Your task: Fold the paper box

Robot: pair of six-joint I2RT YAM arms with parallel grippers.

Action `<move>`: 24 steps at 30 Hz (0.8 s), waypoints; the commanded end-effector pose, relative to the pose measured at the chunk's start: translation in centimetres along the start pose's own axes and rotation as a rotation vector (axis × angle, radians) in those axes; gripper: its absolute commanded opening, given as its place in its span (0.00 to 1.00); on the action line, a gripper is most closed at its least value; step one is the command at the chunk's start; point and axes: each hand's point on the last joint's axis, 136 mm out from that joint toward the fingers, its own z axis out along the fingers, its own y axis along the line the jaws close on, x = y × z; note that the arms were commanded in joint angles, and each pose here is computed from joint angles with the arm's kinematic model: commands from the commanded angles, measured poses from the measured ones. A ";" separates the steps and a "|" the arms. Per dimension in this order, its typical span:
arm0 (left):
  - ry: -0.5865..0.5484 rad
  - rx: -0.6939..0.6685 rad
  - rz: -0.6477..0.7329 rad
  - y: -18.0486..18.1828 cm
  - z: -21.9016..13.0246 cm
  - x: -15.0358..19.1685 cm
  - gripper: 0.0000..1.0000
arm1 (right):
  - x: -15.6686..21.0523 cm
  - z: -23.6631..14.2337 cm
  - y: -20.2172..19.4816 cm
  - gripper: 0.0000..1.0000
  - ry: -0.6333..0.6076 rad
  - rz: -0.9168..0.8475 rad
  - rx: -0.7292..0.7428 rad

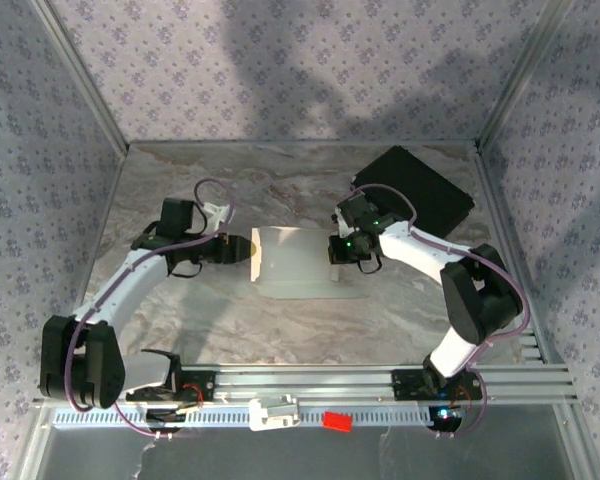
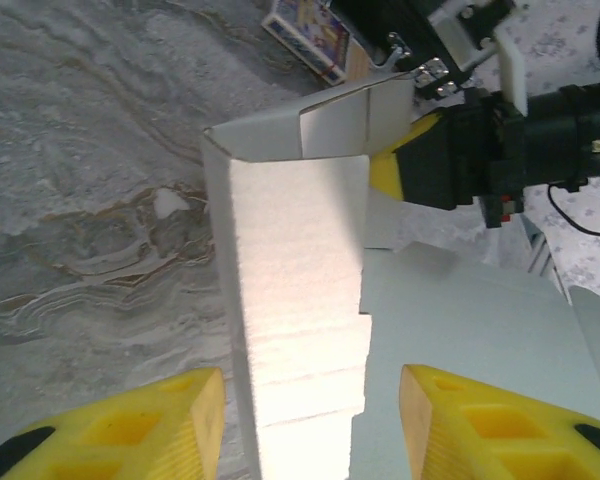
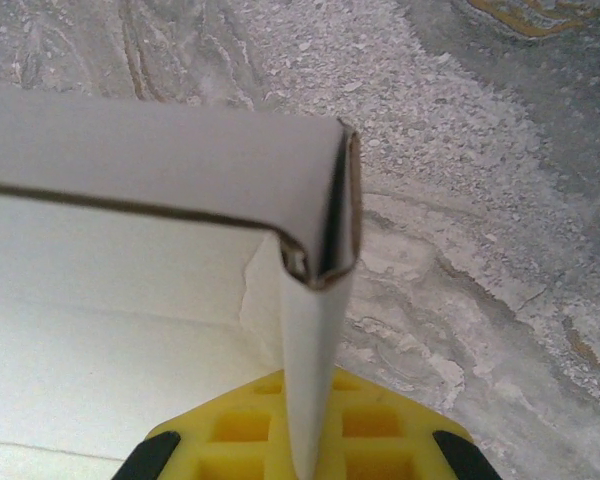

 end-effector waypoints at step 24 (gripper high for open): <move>0.085 0.009 0.002 1.2 2.5 1.5 0.51 | -0.8 -1.0 2.5 0.00 -0.020 -0.029 -0.103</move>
